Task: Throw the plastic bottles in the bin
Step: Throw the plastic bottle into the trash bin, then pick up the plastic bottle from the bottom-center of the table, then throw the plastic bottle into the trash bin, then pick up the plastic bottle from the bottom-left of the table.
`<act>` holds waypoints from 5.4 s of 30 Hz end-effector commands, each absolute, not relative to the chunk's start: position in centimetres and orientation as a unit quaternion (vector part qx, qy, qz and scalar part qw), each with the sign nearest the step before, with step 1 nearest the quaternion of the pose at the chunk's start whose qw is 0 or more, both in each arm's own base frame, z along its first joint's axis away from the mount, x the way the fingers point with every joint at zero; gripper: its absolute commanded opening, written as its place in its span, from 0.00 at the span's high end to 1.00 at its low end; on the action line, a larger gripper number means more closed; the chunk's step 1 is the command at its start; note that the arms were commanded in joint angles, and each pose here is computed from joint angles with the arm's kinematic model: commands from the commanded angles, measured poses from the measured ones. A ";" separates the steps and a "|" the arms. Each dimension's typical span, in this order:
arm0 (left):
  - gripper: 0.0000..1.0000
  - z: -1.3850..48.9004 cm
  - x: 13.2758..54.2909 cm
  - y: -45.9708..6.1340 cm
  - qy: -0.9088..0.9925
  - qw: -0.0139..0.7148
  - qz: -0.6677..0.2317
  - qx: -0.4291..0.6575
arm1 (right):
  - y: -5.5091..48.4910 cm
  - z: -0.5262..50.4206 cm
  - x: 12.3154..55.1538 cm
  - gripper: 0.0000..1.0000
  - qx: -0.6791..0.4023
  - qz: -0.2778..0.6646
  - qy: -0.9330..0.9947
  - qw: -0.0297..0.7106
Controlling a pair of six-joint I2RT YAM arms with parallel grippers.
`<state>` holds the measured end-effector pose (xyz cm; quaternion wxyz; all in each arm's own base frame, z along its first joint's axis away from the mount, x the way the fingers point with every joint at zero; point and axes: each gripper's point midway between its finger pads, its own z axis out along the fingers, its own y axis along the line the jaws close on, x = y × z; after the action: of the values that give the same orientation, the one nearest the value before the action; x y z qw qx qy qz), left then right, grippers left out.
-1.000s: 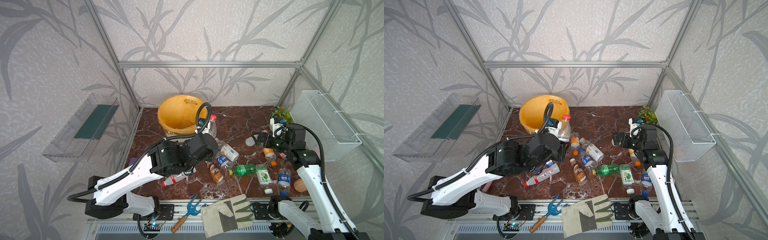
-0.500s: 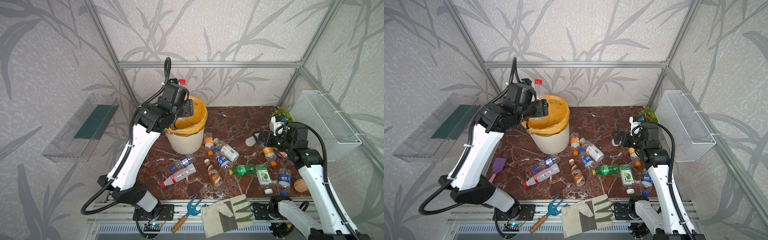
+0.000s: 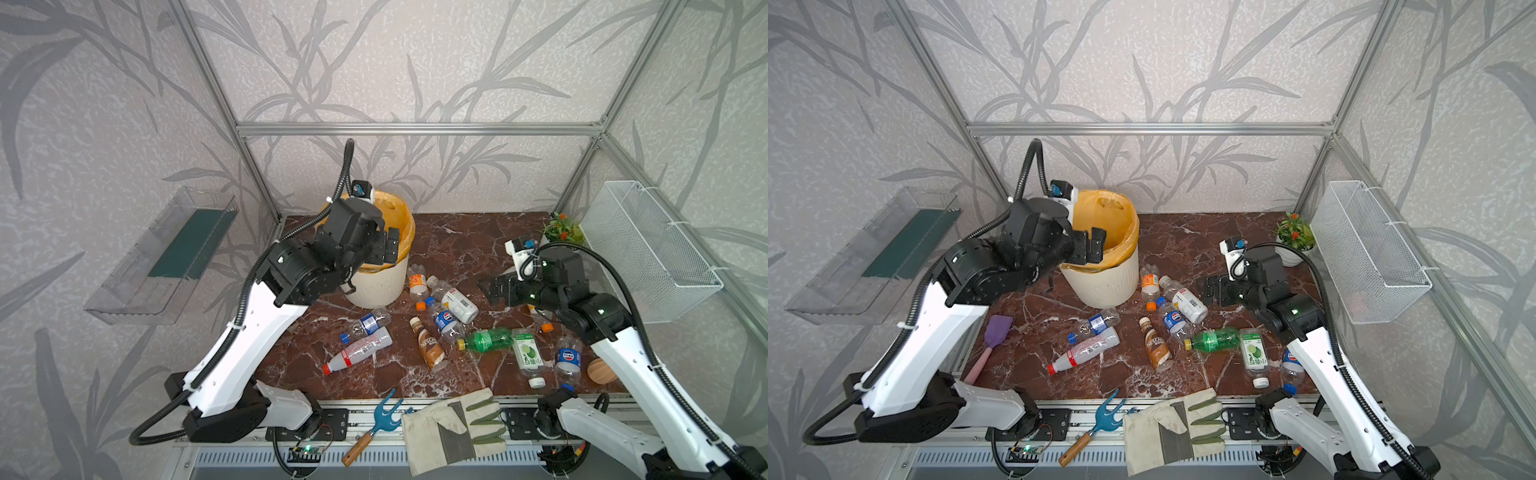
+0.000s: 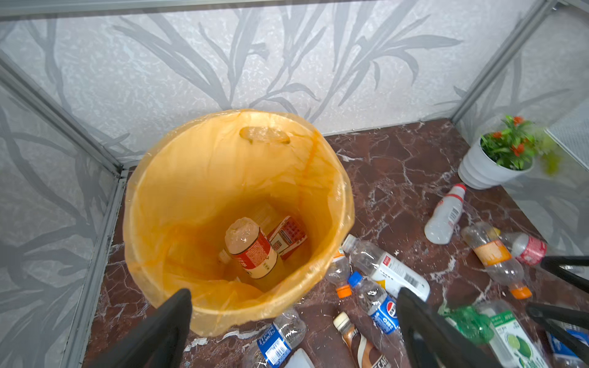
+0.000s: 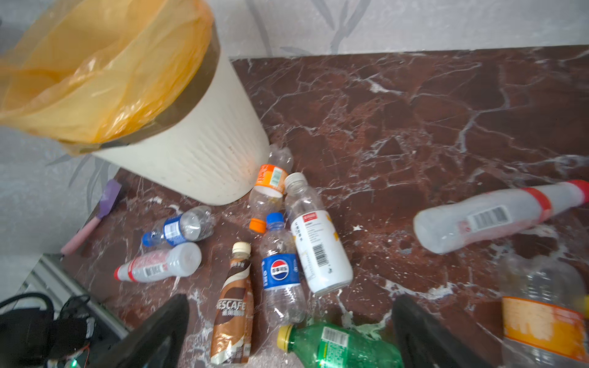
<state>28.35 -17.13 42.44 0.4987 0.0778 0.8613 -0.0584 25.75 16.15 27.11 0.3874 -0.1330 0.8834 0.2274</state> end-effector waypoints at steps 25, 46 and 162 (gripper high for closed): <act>0.01 44.1 20.6 -8.2 0.747 0.655 -0.116 0.020 | 30.3 6.4 16.5 0.23 -0.266 0.102 0.955 0.078; 0.01 42.3 20.1 -4.3 0.754 0.653 -0.054 -0.038 | 31.1 15.2 18.5 0.54 -0.248 0.169 0.933 0.197; 0.26 2.4 16.4 -15.8 0.993 0.022 -0.026 0.115 | 9.1 23.2 22.4 0.01 0.020 0.197 0.908 0.370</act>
<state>17.35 -15.96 3.65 0.0432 0.1138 0.9919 -0.0350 22.20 9.10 22.26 0.3572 0.0201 0.9137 0.1928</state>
